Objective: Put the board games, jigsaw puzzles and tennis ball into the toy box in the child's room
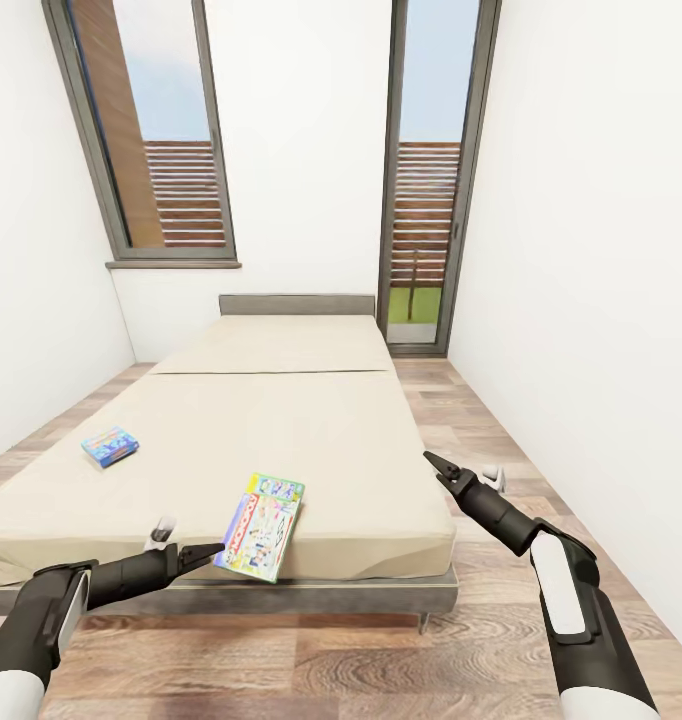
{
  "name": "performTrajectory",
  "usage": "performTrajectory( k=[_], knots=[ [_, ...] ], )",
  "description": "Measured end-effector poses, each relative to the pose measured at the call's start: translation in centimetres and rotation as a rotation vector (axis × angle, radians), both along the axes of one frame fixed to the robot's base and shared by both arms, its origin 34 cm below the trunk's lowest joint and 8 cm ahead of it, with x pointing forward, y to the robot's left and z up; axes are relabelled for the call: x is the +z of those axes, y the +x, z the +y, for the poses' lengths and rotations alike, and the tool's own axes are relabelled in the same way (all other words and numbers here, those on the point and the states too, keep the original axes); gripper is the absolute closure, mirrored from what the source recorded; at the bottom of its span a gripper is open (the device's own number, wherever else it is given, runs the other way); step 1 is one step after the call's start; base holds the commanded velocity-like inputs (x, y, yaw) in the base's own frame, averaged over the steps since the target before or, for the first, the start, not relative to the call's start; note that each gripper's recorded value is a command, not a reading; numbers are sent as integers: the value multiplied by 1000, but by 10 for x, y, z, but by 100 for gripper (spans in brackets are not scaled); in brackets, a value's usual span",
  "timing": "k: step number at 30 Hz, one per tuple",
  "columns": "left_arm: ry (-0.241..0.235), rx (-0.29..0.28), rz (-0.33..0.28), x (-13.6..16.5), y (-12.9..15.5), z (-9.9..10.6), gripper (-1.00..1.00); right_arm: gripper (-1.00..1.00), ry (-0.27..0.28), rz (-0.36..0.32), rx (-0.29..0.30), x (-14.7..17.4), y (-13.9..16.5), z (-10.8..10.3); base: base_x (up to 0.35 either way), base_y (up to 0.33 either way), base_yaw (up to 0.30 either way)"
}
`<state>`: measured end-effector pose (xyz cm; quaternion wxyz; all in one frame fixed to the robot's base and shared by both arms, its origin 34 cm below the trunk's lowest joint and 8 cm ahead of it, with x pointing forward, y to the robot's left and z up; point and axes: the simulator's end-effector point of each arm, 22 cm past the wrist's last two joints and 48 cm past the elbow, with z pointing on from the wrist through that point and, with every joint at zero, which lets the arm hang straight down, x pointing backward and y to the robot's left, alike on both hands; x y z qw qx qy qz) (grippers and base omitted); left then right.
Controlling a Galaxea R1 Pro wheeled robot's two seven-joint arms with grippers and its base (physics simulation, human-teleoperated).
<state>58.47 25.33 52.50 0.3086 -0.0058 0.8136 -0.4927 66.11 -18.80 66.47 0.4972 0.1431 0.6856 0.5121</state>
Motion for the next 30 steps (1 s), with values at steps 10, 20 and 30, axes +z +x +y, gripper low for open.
performTrajectory(
  k=[10, 20, 30],
  knots=[
    [-5, 0, -2, 1, 0, 0, -100, -100, 0, 0, 0, 0, 0, 0, 0, 0, 0],
    [-7, 6, 3, -6, -2, 2, -100, -100, 0, 0, 0, -7, -2, 0, 0, 0, 0],
    [-7, 8, 2, -10, -3, 3, -100, -100, 0, -1, 1, -11, -3, 0, 0, 0, 0]
  ],
)
